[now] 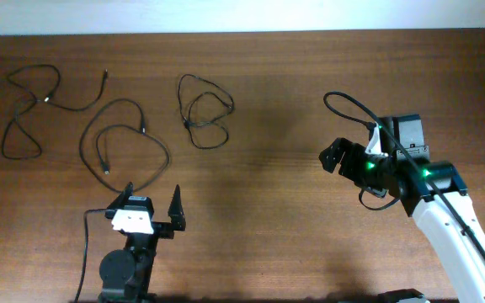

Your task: Untangle cables

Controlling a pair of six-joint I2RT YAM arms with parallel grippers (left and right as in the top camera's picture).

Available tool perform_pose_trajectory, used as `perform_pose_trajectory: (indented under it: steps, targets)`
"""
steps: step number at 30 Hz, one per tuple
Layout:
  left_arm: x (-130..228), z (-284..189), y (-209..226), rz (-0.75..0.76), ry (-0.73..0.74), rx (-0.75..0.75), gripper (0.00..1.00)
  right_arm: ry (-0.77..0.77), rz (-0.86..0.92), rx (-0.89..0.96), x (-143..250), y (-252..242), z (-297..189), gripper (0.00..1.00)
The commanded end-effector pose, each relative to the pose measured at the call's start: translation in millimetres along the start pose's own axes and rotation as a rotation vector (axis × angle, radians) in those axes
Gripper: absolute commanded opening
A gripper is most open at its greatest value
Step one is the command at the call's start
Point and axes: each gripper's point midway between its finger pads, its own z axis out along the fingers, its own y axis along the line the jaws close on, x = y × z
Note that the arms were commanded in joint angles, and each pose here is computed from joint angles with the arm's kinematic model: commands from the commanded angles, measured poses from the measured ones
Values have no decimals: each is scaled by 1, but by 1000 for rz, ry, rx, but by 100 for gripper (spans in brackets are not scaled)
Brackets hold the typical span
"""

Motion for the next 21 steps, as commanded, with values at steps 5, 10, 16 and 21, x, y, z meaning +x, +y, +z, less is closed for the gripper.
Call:
perform_pose_trajectory:
  steps: [5,10,16,21]
  targets:
    - [2,0,-4,65,0,24,99,-14,-2,4,-4,-1,-2,98]
    - [2,0,-4,65,0,23,99,-14,-2,4,-4,-1,-2,99]
    - [2,0,-4,65,0,23,99,-17,-12,-4,-2,3,-3,98]
    - [2,0,-4,65,0,23,99,-23,-14,-7,-2,3,-5,98]
